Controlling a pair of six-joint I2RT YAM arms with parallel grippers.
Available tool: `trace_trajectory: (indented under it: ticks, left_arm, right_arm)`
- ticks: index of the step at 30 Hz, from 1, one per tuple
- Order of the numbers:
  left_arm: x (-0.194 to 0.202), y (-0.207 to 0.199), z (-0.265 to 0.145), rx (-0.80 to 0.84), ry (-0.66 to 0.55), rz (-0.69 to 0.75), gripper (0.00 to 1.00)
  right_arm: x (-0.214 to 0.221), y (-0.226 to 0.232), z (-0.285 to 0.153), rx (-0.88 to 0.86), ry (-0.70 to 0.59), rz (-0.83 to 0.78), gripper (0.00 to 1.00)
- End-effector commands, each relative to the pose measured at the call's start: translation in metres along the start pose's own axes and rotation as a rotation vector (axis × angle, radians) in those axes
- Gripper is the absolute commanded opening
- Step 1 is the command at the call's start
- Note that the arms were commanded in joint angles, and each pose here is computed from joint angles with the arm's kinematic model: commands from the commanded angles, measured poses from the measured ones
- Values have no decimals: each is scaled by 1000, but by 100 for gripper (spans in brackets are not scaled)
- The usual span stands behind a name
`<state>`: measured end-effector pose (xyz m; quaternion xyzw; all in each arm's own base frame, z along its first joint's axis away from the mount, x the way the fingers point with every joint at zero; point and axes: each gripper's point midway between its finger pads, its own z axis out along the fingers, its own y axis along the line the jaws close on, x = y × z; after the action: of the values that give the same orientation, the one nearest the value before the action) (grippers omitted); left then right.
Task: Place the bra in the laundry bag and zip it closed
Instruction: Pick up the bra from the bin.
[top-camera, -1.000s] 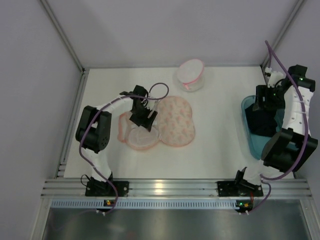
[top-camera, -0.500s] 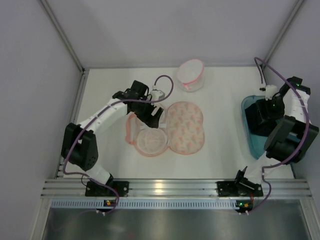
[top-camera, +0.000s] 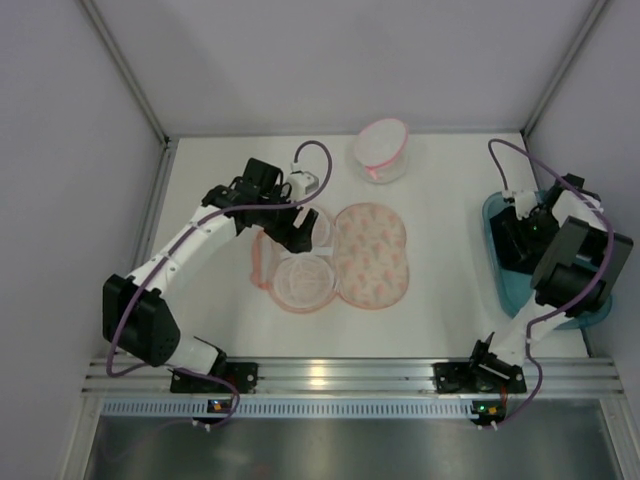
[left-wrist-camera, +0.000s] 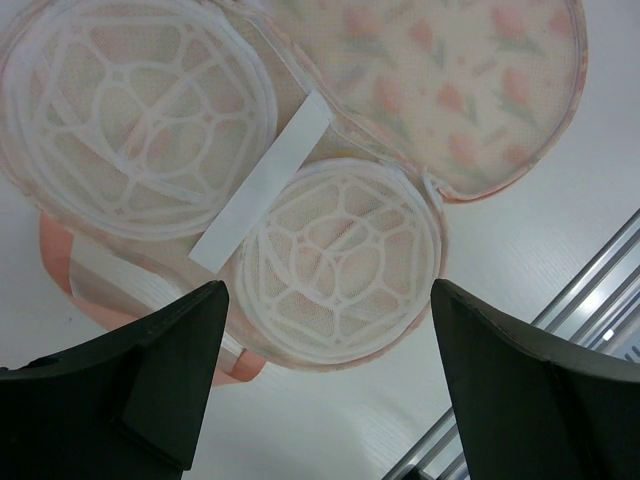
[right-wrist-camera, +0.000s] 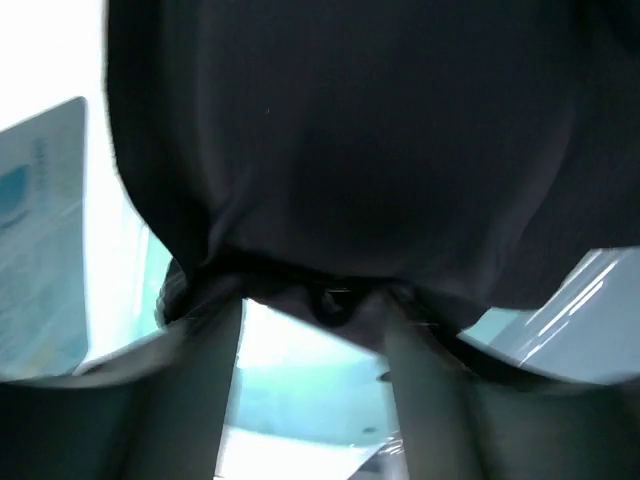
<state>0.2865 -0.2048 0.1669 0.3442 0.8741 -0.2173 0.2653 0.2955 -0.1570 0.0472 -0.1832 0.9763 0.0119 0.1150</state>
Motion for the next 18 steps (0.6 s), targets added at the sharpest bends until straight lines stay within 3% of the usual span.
trace_trajectory:
  ticks: [1,6,7,10,18]
  left_arm:
    - [-9,-4,-22,-25,-57,-12,88]
    - [-9,-2,-27,-50,-70,-13,88]
    - [-7,-1,-27,-57,-65,-14,88]
    - [-6,0,-30,-66,-70,-3,88]
    - [-12,9,-43,-138,-102,20,88]
  right_arm:
    - [-7,-14,5,50,-44,-45,49]
    - [-9,-9,-8,46,-64,-73,23]
    - [-8,-5,-14,35,-62,-81,14]
    - [-15,-4,-40,62,-110,-100,4]
    - [-26,-9,-133,211,-230,-139,0]
